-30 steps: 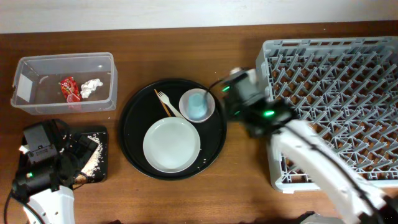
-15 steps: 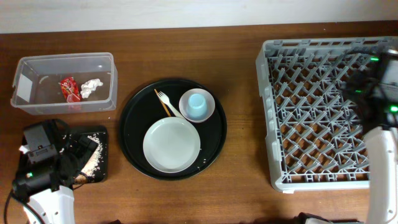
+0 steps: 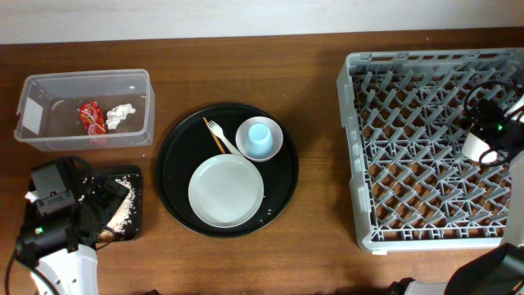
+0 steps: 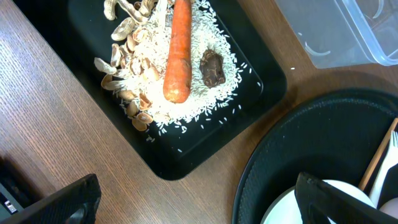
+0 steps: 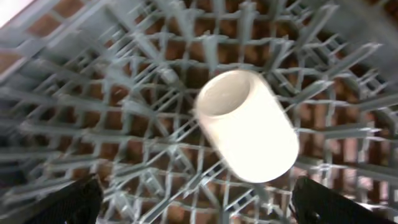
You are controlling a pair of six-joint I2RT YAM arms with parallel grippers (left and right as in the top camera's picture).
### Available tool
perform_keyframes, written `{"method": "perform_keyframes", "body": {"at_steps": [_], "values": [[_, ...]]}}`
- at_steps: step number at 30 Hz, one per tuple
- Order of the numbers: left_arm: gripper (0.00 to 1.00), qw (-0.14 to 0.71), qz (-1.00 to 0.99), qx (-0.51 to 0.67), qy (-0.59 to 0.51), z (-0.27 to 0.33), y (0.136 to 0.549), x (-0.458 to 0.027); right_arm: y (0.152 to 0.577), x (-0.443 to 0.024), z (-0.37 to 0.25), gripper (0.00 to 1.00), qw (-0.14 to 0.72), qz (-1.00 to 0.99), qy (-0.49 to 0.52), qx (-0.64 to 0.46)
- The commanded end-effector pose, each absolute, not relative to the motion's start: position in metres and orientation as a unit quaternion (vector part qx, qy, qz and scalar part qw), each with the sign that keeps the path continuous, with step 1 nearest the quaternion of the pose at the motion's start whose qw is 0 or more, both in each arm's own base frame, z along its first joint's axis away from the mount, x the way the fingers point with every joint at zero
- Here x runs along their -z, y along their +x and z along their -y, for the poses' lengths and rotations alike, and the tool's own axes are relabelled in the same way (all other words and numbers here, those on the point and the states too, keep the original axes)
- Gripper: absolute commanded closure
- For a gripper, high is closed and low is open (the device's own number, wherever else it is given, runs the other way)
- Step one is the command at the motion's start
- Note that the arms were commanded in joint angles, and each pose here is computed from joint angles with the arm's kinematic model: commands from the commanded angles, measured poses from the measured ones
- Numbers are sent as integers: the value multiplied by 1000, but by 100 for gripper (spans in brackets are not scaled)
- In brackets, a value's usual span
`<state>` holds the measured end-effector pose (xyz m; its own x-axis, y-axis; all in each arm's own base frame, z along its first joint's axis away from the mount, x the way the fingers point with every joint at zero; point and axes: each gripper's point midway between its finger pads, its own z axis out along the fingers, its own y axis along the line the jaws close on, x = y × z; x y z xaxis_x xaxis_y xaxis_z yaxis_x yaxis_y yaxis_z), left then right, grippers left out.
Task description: Sort waste into correct bins and load items into the dishwasher rack
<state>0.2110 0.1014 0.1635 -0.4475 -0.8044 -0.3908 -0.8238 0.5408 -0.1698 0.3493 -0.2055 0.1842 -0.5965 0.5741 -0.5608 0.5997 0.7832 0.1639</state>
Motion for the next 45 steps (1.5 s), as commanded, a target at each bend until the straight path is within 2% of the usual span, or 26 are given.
{"method": "perform_keyframes", "body": {"at_steps": [1, 7, 9, 13, 18, 24, 29, 33, 38, 45], "values": [[1, 231, -843, -23, -485, -105, 213, -172, 362, -248, 179, 1, 383, -878, 282, -42], [1, 231, -843, -24, -485, -105, 213, -172, 362, -311, 104, 1, 445, -863, 197, -135], [1, 231, -843, -24, -485, -105, 213, -172, 360, -319, 78, 1, 445, -866, 172, -149], [1, 231, -843, -24, -485, -105, 213, -172, 362, -316, -12, 1, 416, -884, 68, -199], [1, 231, -843, -24, -485, -105, 213, -172, 374, -277, -105, 1, 358, -911, -38, -202], [1, 231, -844, -24, -485, -105, 213, -172, 386, -190, -208, 1, 279, -935, -138, -173], [1, 231, -844, -24, -485, -105, 213, -172, 392, -115, -246, 1, 250, -953, -149, -90], [1, 231, -844, -24, -485, -105, 213, -172, 399, -97, -249, 1, 259, -956, -128, -52], [1, 231, -844, -24, -485, -105, 213, -172, 406, -100, -266, 1, 275, -948, -133, -89], [1, 231, -844, -24, -485, -105, 213, -172, 409, -82, -282, 1, 277, -946, -143, -93]]}}
